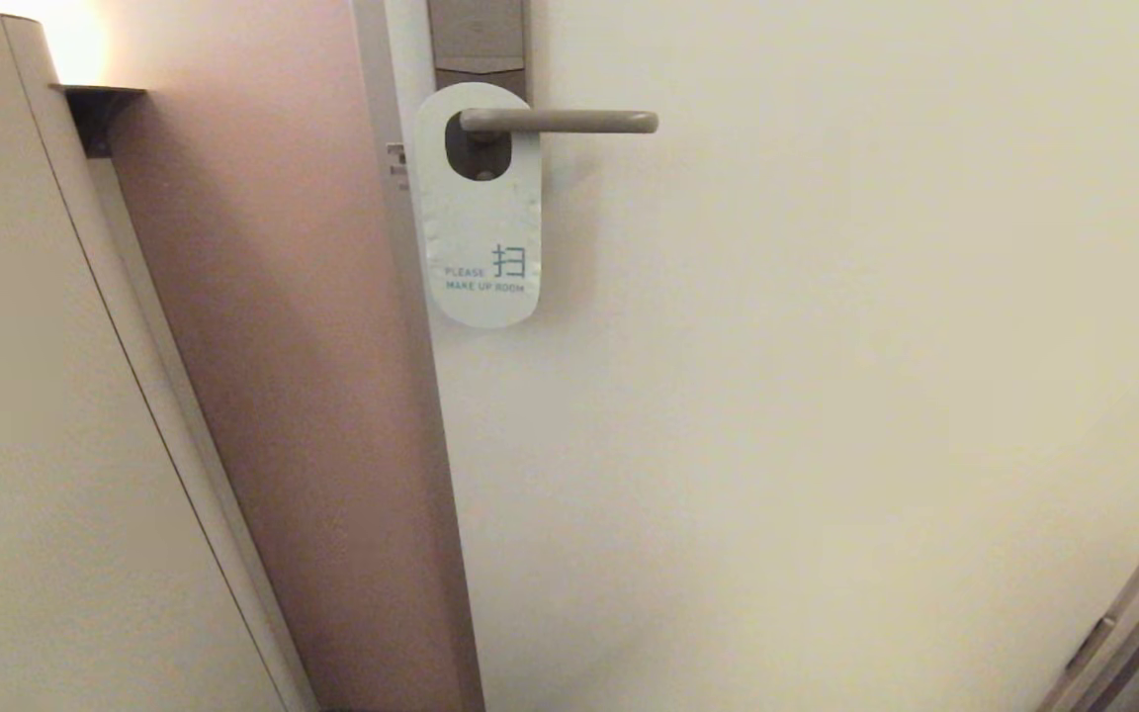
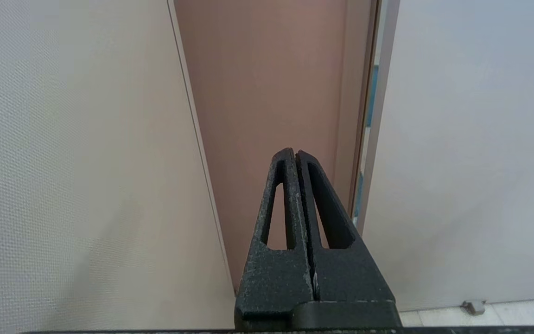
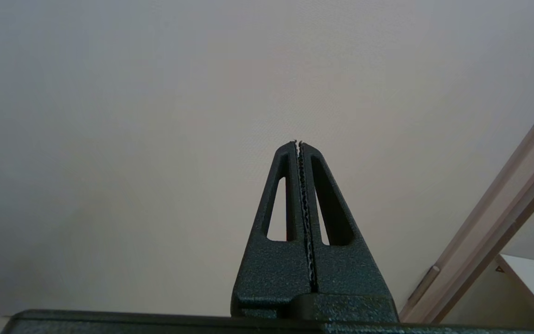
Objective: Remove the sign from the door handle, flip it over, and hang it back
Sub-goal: Take down the sign
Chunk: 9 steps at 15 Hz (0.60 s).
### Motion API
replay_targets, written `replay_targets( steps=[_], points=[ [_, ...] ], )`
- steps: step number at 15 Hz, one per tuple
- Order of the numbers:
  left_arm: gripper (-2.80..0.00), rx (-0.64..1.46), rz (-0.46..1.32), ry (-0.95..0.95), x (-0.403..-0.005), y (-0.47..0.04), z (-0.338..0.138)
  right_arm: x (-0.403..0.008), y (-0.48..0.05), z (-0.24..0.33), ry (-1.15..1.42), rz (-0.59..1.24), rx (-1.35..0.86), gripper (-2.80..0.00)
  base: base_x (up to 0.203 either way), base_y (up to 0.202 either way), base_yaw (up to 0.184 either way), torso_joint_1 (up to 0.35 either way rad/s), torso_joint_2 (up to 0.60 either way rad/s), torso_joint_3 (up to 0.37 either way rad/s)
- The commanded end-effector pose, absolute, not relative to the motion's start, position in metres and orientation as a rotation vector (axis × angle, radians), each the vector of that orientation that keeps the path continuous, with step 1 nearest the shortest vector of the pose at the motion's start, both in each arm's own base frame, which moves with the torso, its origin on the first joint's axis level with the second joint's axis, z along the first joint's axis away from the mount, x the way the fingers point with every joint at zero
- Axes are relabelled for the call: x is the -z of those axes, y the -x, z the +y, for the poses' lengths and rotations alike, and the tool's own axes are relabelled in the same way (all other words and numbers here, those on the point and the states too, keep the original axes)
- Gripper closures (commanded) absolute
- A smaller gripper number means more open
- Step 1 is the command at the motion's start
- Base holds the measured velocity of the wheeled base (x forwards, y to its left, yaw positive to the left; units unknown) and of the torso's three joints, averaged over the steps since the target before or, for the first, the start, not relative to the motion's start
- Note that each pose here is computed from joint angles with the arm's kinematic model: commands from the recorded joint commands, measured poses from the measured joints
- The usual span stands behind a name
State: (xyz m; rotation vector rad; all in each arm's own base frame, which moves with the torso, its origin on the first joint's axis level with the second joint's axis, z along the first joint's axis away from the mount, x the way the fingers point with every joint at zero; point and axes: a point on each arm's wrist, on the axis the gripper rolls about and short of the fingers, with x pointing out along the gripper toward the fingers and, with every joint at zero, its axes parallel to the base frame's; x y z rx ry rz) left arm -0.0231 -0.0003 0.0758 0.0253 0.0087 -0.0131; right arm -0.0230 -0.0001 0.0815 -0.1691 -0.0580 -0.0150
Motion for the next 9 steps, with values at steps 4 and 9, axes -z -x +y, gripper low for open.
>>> replay_targets(
  steps=[4,9],
  points=[
    [0.00,0.017,0.006,-0.035,-0.0764,0.0233,-0.0004,-0.0816,0.0230,-0.0001,0.170,-0.059,0.014,0.00,0.000,0.000,0.000,0.000,0.00,0.000],
    [0.00,0.016,0.014,-0.031,-0.0759,0.0234,-0.0003,-0.0816,0.0230,-0.0001,0.170,-0.059,0.015,0.00,0.000,0.000,0.000,0.000,0.00,0.000]
  ],
)
